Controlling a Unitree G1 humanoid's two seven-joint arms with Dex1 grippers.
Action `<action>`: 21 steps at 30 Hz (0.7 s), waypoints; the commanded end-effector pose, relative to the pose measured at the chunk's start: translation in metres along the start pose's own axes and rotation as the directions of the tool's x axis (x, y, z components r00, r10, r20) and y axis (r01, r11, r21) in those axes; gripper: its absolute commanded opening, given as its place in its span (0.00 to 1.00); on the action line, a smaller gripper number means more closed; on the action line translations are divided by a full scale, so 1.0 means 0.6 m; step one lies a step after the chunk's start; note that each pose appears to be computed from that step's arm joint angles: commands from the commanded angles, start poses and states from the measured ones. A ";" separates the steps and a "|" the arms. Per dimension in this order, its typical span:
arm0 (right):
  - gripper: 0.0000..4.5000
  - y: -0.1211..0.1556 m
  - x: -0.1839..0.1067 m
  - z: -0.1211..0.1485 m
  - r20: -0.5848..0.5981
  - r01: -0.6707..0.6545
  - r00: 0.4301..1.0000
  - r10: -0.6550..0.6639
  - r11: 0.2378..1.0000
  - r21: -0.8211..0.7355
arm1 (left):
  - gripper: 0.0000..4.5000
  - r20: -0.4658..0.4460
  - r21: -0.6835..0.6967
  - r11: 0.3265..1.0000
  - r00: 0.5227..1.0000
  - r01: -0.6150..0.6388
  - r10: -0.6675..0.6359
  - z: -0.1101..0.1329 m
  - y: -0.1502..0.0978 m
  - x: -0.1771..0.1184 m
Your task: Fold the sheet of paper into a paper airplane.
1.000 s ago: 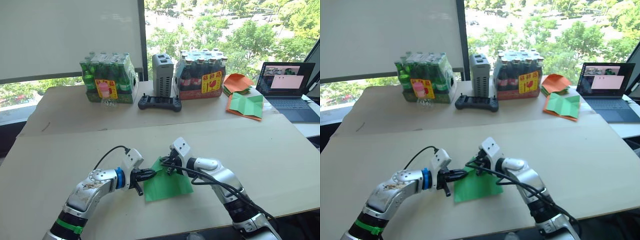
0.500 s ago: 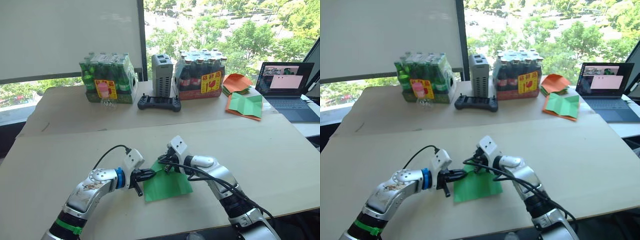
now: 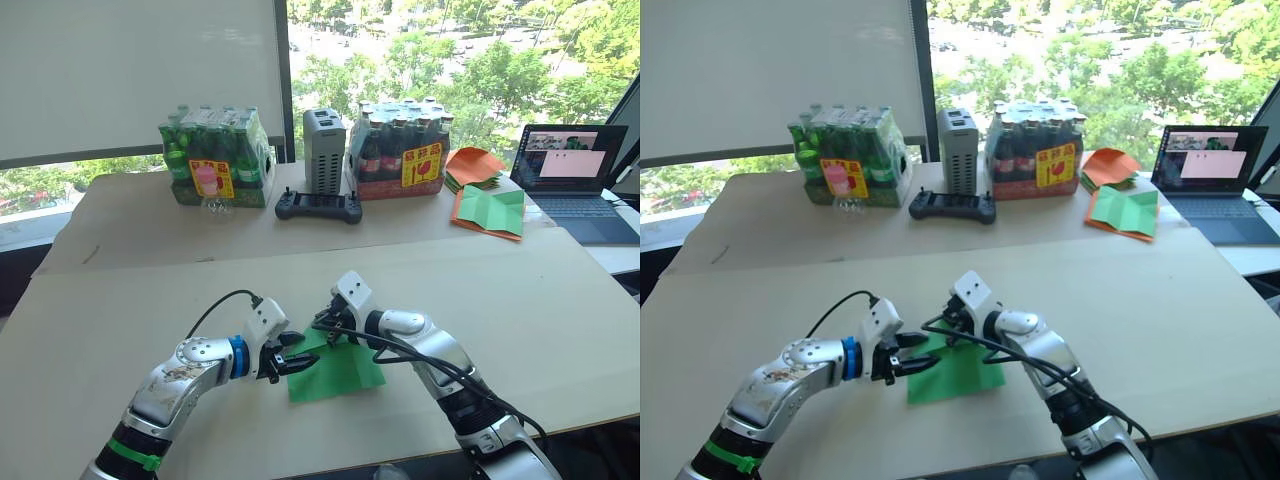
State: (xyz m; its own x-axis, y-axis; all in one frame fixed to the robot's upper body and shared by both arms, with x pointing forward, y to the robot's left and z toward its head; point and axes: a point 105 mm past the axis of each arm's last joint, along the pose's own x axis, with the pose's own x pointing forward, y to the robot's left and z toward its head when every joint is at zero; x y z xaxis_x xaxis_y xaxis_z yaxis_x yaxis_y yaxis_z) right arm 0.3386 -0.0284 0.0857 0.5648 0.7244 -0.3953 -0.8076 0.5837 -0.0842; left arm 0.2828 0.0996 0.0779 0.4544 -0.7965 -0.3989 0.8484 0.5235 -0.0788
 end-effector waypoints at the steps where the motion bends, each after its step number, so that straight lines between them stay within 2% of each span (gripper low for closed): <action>1: 0.00 0.004 0.001 -0.023 -0.051 0.001 0.999 0.000 1.000 0.026 | 0.76 0.028 -0.026 0.999 0.999 -0.031 0.032 0.017 0.014 -0.025; 4: 0.00 0.004 0.001 -0.023 -0.048 0.003 0.999 -0.002 1.000 0.027 | 0.76 0.095 -0.074 0.997 0.995 0.007 0.000 0.043 0.016 -0.045; 6: 0.00 0.004 0.002 -0.022 -0.046 0.005 0.999 -0.003 1.000 0.030 | 0.76 0.107 -0.083 0.996 0.994 0.029 -0.020 0.049 0.015 -0.052; 7: 0.00 0.005 0.003 -0.023 -0.046 0.005 0.999 -0.003 1.000 0.030 | 0.63 0.112 -0.085 0.996 0.993 0.039 -0.030 0.050 0.015 -0.055; 10: 0.00 0.005 0.003 -0.023 -0.045 0.008 0.999 -0.006 0.999 0.031 | 0.42 0.133 -0.098 0.994 0.990 0.053 -0.040 0.054 0.017 -0.057; 15: 0.00 0.005 0.002 -0.022 -0.043 0.012 0.999 -0.011 1.000 0.025 | 0.05 0.099 -0.077 0.997 0.995 -0.024 0.031 0.049 0.047 -0.027; 16: 0.00 0.006 0.001 -0.022 -0.042 0.011 0.999 -0.010 1.000 0.023 | 0.01 0.094 -0.069 0.997 0.995 -0.023 0.029 0.050 0.048 -0.019; 21: 0.00 0.017 0.002 -0.015 -0.030 -0.008 1.000 0.009 1.000 0.015 | 0.01 0.099 -0.039 0.999 0.995 0.005 -0.001 0.063 0.043 0.012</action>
State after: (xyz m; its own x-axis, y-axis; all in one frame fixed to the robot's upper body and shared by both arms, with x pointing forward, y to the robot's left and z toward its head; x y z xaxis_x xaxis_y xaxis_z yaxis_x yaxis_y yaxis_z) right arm 0.3362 -0.0268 0.0856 0.5744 0.7217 -0.3863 -0.8016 0.5915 -0.0867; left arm 0.3142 0.0992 0.0963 0.4690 -0.8180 -0.3329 0.8246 0.5406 -0.1665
